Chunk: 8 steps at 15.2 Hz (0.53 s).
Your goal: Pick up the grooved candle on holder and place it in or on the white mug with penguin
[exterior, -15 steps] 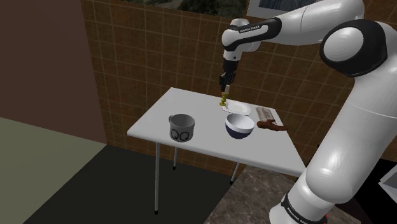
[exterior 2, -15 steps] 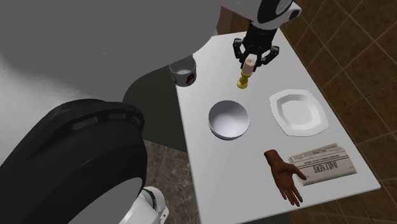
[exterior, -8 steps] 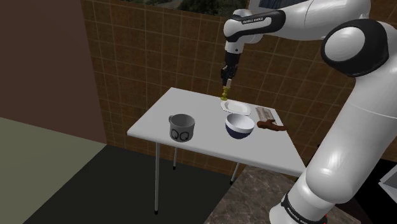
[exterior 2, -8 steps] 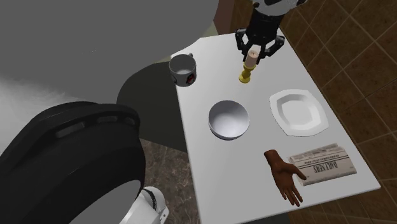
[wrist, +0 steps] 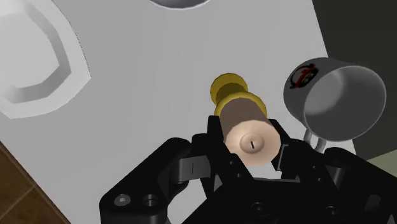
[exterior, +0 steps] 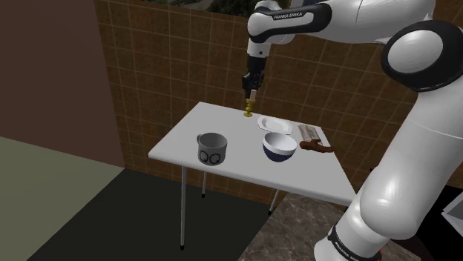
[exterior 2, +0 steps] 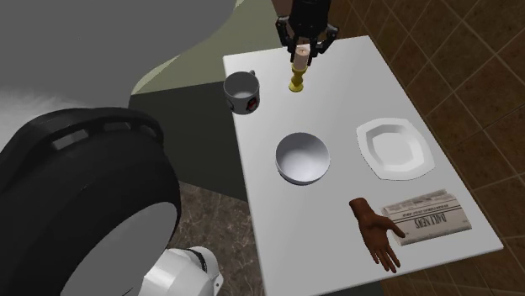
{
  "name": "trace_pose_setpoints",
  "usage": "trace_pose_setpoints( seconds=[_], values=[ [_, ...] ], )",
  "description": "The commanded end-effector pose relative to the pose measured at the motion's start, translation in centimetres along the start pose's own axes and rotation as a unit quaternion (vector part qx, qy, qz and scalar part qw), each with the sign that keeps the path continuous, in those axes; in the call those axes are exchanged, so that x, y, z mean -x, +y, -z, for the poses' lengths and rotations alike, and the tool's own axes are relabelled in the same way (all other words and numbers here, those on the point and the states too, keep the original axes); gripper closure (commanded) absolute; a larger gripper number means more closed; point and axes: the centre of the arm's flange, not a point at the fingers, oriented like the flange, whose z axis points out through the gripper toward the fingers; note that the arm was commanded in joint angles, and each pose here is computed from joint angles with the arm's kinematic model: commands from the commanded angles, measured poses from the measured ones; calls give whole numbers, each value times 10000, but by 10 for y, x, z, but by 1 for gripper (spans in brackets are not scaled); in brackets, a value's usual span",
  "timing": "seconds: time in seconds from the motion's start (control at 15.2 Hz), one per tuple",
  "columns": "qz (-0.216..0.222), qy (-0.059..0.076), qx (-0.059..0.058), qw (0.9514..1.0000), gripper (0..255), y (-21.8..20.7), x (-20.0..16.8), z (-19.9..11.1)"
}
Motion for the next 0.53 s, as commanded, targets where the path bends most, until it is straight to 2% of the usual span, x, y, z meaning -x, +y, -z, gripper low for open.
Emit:
trace_pose_setpoints(
  seconds=[0.0, 0.46],
  values=[
    [-8, -2, -1, 10000, 255, -25, -8, 5],
    [-8, -2, -1, 10000, 255, -113, -33, 19]
  ],
)
